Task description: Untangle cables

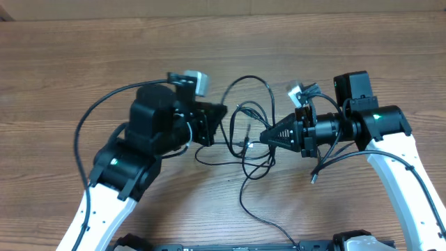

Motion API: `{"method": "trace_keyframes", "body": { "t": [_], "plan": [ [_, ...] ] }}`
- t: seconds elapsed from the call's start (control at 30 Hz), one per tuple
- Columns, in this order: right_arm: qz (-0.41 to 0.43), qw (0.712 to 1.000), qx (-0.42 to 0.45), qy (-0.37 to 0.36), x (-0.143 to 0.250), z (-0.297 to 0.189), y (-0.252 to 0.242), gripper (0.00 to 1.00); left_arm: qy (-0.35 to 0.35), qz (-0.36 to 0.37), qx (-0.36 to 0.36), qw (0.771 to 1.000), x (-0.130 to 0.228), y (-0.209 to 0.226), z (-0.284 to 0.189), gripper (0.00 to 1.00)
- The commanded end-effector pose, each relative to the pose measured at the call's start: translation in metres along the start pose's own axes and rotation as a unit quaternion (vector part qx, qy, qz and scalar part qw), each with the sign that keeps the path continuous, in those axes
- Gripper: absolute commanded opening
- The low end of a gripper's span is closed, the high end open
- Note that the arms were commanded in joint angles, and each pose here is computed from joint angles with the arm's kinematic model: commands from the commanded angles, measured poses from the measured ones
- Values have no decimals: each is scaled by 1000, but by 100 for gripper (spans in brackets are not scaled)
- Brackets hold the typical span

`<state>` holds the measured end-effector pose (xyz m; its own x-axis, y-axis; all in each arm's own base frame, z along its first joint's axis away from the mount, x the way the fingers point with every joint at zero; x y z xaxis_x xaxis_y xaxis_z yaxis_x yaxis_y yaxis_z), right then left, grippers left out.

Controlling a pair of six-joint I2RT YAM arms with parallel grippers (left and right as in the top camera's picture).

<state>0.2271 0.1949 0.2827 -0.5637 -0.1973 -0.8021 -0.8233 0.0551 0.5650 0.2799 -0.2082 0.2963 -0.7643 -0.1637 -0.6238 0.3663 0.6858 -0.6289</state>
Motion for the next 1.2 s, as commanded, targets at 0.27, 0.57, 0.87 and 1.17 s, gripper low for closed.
{"method": "trace_keyframes", "body": {
  "t": [0.27, 0.57, 0.87, 1.17],
  "plan": [
    [-34, 999, -3, -21, -24, -4, 8, 4, 93, 92, 142, 981, 28, -34, 11, 4],
    [-4, 999, 45, -25, -24, -18, -9, 4, 82, 62, 105, 989, 16, -7, 5, 4],
    [5, 998, 57, -29, -24, -24, -14, 4, 101, 83, 197, 972, 20, -21, -13, 4],
    [21, 998, 49, -34, -25, -24, -11, 4, 118, 92, 205, 967, 31, -31, -8, 4]
  ]
}}
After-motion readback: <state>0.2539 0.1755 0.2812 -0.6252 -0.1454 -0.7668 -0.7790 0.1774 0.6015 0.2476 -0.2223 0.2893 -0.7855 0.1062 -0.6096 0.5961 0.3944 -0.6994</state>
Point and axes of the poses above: each gripper's point midway between its finger pads, its own z axis out along the fingers, its own y axis along the line the jaws close on, x = y × z, the point moved 1 cm from there along -z, back along the fingers, and after that the axes turned 7 degrees about -z, right-handed, at the moved point
